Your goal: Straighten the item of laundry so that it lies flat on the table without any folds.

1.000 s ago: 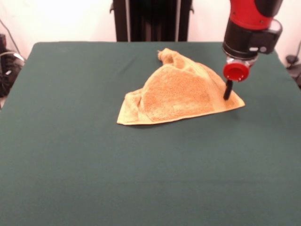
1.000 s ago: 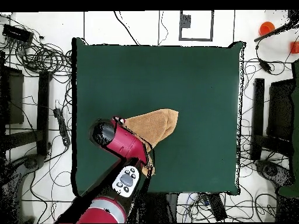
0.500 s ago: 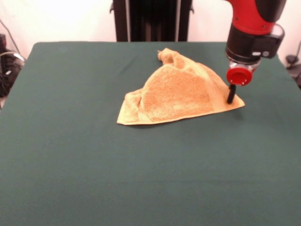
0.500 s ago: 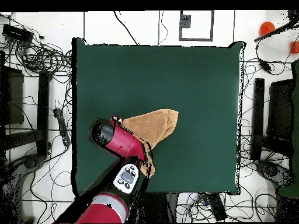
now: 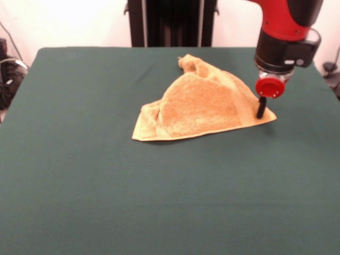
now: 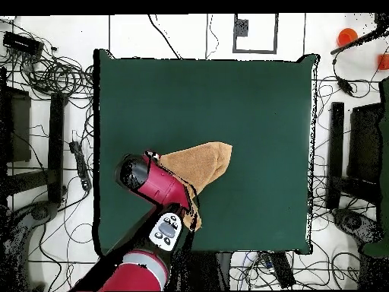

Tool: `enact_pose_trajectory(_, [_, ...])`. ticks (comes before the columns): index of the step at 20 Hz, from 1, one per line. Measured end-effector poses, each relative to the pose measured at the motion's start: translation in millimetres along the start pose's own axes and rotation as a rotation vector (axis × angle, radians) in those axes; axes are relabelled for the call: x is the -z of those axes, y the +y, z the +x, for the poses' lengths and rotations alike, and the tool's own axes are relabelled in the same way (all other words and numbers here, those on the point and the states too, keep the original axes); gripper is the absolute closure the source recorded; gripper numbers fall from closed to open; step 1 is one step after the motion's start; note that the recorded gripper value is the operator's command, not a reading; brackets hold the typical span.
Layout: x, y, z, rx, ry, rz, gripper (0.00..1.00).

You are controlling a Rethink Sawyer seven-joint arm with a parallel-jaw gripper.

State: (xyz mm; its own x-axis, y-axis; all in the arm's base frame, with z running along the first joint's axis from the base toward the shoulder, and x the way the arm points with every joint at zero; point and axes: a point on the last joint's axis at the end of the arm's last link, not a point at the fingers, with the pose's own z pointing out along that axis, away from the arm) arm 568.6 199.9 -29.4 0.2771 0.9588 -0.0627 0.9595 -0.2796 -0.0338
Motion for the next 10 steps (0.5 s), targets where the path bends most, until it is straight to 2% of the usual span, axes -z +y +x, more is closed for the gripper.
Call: enact_pose_trajectory(10, [-1.7,-2.2,2.0,0.002,0.003,0.005,0.00])
